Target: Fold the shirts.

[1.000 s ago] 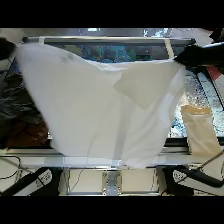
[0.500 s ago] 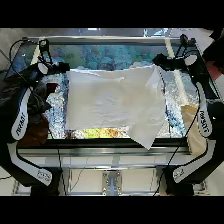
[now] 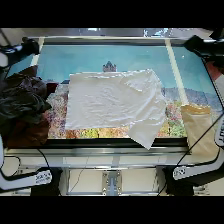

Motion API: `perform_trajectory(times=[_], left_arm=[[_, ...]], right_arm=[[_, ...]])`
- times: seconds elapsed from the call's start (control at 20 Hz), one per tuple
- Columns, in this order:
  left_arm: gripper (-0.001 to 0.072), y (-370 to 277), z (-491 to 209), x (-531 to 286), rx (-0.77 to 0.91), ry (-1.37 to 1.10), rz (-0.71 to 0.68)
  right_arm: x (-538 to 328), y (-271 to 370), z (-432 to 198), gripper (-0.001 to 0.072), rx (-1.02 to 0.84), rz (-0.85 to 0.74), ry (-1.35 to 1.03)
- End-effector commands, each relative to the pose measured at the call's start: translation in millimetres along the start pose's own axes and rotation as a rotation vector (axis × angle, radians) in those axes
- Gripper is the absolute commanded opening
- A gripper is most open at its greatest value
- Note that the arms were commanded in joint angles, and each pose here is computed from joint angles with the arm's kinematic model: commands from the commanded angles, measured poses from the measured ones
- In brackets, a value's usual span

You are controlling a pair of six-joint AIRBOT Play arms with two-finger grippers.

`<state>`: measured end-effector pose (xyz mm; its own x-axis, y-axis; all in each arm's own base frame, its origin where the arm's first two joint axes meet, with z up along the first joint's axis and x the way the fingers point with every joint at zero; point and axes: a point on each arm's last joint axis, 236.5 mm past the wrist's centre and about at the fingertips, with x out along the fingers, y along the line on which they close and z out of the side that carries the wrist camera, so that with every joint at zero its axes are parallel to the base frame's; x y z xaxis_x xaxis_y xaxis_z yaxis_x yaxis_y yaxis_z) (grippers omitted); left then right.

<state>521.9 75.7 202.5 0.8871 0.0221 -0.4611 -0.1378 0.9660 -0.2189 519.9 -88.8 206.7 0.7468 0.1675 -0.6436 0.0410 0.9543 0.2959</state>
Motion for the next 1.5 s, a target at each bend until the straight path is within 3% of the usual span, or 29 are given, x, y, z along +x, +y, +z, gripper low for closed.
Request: perform_trajectory(times=[0.0, 0.2, 0.35, 0.5, 0.85, 0.9, 1.0, 1.4, 1.45], left_arm=[[0.0701, 43.7, -96.4, -59.0, -0.095, 0.210, 0.085], [0.0702, 31.7, -266.9, -94.7, -0.429, 0.445, 0.084], [0.0701, 6.9, -343.4, -118.0, -0.655, 0.610, 0.061], [0.0701, -9.6, -391.4, -129.6, -0.771, 0.734, 0.042], [0.0699, -13.2, -398.3, -119.0, -0.900, 0.677, 0.031], [0.0690, -10.9, -394.1, -114.6, -0.915, 0.650, 0.034], [0.0602, -9.2, -397.4, -108.6, -0.951, 0.654, 0.047], [0.0592, -14.7, -412.2, -73.1, -1.034, 0.666, -0.019], [0.0508, -11.4, -415.0, -70.1, -1.040, 0.662, -0.007]], right_arm=[[-65.3, -43.4, -82.5, 0.0555, -0.003, -0.097, 0.234], [-39.3, -48.0, -190.8, 0.0556, 0.202, -0.047, 0.275], [-14.0, -40.1, -244.8, 0.0556, 0.398, -0.013, 0.253], [-6.9, -23.6, -284.3, 0.0556, 0.457, 0.061, 0.390], [-5.3, -1.2, -272.1, 0.0555, 0.464, 0.173, 0.362], [-5.1, 1.1, -269.8, 0.0556, 0.462, 0.186, 0.354], [-5.0, 3.3, -267.6, 0.0555, 0.469, 0.196, 0.348], [-10.2, 11.8, -275.1, 0.0555, 0.469, 0.226, 0.392], [-10.1, 11.8, -275.2, 0.0555, 0.469, 0.226, 0.392]])
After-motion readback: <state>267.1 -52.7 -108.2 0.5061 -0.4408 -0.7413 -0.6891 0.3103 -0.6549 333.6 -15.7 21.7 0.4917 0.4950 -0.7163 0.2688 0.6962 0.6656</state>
